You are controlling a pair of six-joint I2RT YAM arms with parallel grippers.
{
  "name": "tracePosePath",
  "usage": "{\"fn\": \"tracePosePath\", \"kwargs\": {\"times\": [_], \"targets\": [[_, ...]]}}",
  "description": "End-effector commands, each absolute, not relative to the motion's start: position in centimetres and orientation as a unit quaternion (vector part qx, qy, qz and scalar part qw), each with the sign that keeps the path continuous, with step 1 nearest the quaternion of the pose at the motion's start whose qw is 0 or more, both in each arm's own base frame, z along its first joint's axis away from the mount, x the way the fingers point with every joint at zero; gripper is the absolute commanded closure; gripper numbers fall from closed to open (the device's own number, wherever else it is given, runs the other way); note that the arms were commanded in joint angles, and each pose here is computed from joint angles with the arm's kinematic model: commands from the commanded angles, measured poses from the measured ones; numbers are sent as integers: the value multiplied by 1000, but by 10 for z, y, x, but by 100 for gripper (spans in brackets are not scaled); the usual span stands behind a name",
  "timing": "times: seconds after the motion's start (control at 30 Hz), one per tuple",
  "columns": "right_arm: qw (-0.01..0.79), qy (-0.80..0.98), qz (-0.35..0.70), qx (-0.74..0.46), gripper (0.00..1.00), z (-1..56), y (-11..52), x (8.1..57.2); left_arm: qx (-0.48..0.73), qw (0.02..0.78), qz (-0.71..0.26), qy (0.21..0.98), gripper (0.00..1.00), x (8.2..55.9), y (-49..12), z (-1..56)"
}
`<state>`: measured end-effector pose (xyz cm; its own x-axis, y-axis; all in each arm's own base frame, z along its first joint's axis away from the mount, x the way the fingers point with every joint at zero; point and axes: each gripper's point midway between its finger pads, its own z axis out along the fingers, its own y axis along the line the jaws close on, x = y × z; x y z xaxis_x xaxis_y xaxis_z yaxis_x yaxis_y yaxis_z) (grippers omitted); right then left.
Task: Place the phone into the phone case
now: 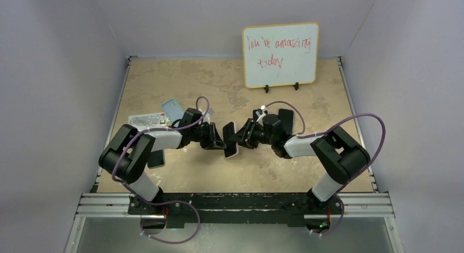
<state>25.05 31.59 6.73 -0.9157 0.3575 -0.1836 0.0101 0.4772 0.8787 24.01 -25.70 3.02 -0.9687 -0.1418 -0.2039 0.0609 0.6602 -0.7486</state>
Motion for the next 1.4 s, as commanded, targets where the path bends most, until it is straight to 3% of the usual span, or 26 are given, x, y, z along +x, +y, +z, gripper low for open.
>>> {"fn": "tracePosePath", "kwargs": {"times": [0.0, 0.13, 0.27, 0.4, 0.53, 0.67, 0.73, 0.83, 0.93, 1.07, 1.2, 1.37], "targets": [[190, 840, 502, 83, 56, 85, 321, 252, -5, 137, -417, 898, 82, 239, -257, 38], [194, 842, 497, 85, 69, 84, 320, 254, -6, 138, -418, 898, 81, 238, -257, 39], [198, 849, 483, 83, 89, 83, 318, 256, -6, 138, -417, 898, 81, 236, -256, 39], [201, 856, 470, 81, 100, 81, 316, 256, -7, 137, -416, 899, 80, 234, -255, 37], [204, 858, 465, 78, 98, 83, 317, 257, -8, 136, -415, 900, 80, 234, -254, 36], [196, 863, 459, 78, 66, 81, 320, 256, -9, 134, -415, 900, 80, 233, -254, 35], [193, 865, 457, 74, 58, 81, 321, 254, -8, 135, -415, 900, 80, 233, -254, 35], [194, 870, 447, 69, 61, 78, 322, 254, -9, 135, -416, 899, 80, 233, -254, 36], [195, 874, 439, 64, 82, 76, 320, 253, -8, 140, -417, 898, 79, 234, -254, 44], [200, 868, 451, 54, 100, 93, 319, 249, -5, 155, -424, 892, 63, 238, -251, 69], [250, 853, 457, 38, 100, 131, 311, 252, -14, 176, -453, 874, 41, 246, -237, 106], [300, 808, 508, 12, 100, 185, 304, 240, 14, 206, -503, 839, 23, 247, -235, 160]]}}
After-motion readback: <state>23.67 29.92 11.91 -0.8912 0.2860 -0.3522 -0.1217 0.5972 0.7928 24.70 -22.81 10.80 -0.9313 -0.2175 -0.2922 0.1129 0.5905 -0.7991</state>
